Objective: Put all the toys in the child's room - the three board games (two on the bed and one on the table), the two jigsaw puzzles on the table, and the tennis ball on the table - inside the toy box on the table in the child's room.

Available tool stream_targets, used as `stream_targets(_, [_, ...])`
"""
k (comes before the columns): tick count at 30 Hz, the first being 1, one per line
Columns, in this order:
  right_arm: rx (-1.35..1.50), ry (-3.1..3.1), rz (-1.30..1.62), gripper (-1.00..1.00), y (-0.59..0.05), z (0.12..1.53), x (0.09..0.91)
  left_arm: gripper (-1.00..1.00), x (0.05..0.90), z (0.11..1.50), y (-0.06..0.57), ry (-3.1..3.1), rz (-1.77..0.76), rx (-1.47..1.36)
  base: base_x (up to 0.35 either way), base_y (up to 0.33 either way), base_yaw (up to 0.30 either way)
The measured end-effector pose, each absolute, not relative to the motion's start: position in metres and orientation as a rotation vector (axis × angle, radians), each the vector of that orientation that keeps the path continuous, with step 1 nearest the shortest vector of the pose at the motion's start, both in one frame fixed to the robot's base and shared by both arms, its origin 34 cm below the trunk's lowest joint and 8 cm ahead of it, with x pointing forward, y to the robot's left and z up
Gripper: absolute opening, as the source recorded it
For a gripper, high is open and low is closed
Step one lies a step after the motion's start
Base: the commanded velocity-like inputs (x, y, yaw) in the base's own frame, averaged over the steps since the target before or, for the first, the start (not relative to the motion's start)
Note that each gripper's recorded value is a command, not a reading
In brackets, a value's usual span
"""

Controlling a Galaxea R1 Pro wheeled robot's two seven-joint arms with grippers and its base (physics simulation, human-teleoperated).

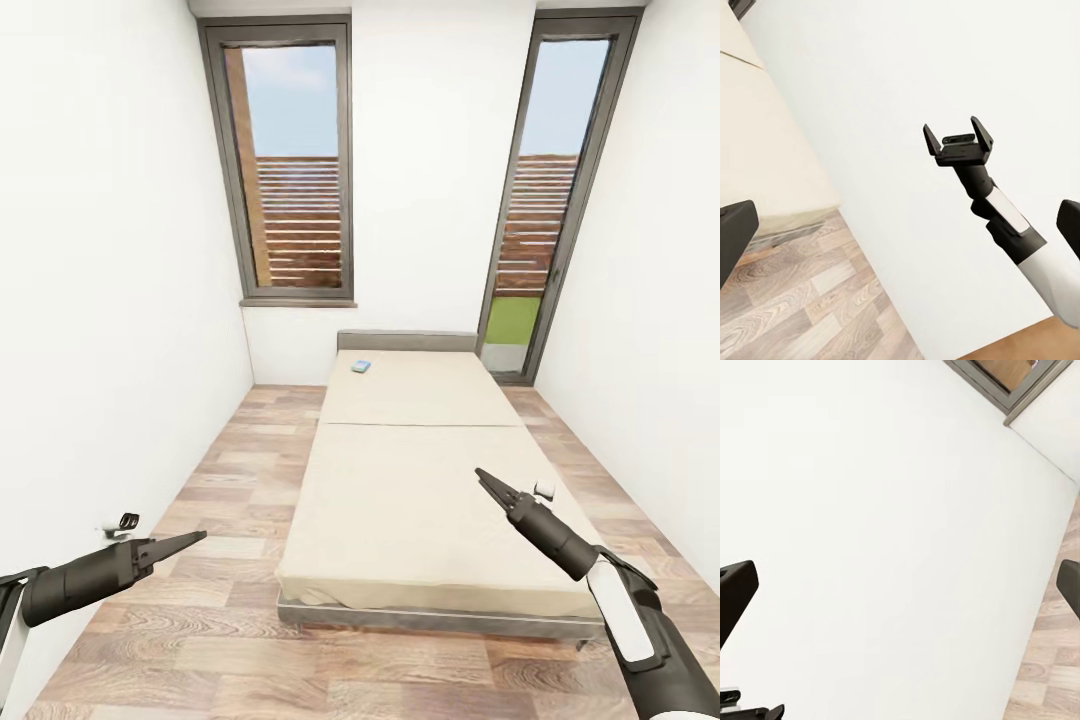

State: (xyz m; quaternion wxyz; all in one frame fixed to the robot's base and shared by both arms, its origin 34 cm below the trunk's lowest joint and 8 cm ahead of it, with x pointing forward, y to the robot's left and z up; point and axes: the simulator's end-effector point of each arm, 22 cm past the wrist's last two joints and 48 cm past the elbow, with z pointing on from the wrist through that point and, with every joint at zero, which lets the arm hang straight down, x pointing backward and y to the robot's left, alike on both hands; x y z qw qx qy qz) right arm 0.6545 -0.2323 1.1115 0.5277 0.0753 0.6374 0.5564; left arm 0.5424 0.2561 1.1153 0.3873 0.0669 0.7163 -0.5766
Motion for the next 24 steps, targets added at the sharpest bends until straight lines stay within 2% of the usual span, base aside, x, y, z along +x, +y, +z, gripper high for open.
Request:
stream_targets(14, [0.24, 1.612, 1.227, 1.0, -0.243, 1.091, 0.666, 1.0, 0.546, 1.113, 0.259, 1.835, -1.444, 0.162, 0.0, 0.0, 0.0])
stream_targets(24, [0.314, 1.706, 1.155, 1.0, -0.251, 1.071, 0.673, 1.0, 0.571, 1.075, 0.281, 1.982, -1.224, 0.044, 0.0, 0.0, 0.0])
